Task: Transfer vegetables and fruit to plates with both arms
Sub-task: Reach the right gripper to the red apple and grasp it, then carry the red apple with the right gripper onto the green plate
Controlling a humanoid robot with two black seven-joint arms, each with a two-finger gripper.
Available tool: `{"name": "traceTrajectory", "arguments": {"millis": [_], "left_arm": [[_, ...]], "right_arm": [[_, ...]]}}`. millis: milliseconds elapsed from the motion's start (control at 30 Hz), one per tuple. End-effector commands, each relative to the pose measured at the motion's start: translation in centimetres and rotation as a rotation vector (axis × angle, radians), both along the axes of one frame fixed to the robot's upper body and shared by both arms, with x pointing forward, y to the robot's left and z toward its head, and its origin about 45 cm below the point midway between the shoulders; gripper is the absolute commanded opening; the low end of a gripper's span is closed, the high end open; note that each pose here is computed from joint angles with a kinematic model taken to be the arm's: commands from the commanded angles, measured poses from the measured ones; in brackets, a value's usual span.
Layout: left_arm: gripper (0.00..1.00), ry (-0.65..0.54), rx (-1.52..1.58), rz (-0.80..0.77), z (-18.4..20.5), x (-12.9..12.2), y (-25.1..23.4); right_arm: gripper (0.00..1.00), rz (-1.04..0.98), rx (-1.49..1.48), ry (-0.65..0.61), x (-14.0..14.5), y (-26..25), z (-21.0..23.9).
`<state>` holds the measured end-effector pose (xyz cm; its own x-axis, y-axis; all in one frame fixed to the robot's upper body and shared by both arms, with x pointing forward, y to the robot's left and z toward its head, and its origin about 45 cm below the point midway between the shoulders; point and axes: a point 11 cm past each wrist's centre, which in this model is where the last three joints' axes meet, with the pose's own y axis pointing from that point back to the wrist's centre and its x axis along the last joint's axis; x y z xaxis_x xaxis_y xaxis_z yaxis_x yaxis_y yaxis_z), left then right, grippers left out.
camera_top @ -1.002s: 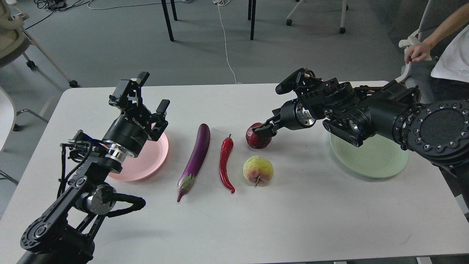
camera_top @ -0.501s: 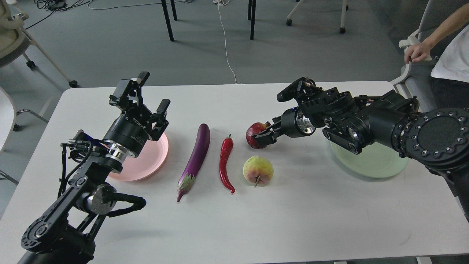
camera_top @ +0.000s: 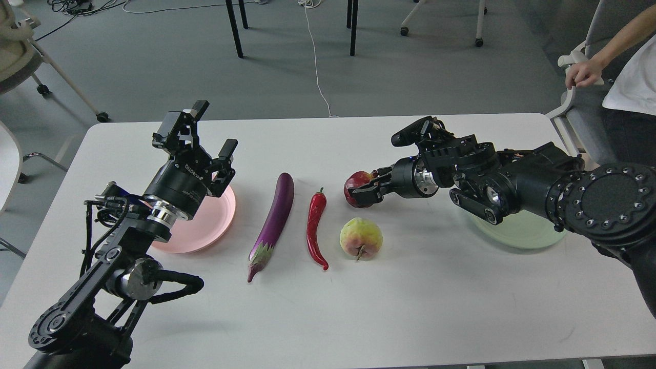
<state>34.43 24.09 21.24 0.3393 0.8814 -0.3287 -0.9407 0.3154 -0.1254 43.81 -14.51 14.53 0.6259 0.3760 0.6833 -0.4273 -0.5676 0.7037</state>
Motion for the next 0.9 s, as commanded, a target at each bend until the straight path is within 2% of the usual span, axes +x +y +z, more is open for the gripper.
{"name": "traceTrajectory", "arguments": {"millis": [0,67,167,200,300,434,568,768,868], "left_arm": [[0.98,-0.001,0.000,0.000,0.0,0.0,0.0],[0.98,-0.001,0.000,0.000,0.0,0.0,0.0],[0.98,0.000,0.000,0.001,0.0,0.0,0.0],[0.98,0.005,-0.002,0.001,-0.2,-0.1,0.0],[0.98,0.005,-0.001,0.001,-0.2,-0.1,0.1],[0.98,0.006,0.002,0.000,-0.2,-0.1,0.1],[0.98,0.005,0.001,0.000,-0.2,-0.1,0.1],[0.98,0.001,0.002,-0.002,0.0,0.0,0.1],[0.98,-0.003,0.003,-0.003,0.1,0.0,0.1]], "right_arm": [[0.94,-0.005,0.006,0.008,-0.2,0.0,-0.4],[0.86,-0.006,0.008,0.012,-0.3,0.0,-0.5],[0.56,-0.009,0.006,0.024,-0.7,-0.2,-1.1],[0.52,-0.009,0.006,0.024,-0.7,-0.2,-1.1],[0.51,-0.010,0.007,0.029,-0.8,-0.2,-1.1],[0.43,-0.009,0.007,0.027,-0.7,-0.2,-1.0],[0.43,0.005,0.010,0.025,-0.6,0.4,-0.5],[0.43,0.081,0.020,0.005,-0.3,2.7,2.8],[0.44,0.059,0.009,-0.019,0.7,0.4,5.1]]}}
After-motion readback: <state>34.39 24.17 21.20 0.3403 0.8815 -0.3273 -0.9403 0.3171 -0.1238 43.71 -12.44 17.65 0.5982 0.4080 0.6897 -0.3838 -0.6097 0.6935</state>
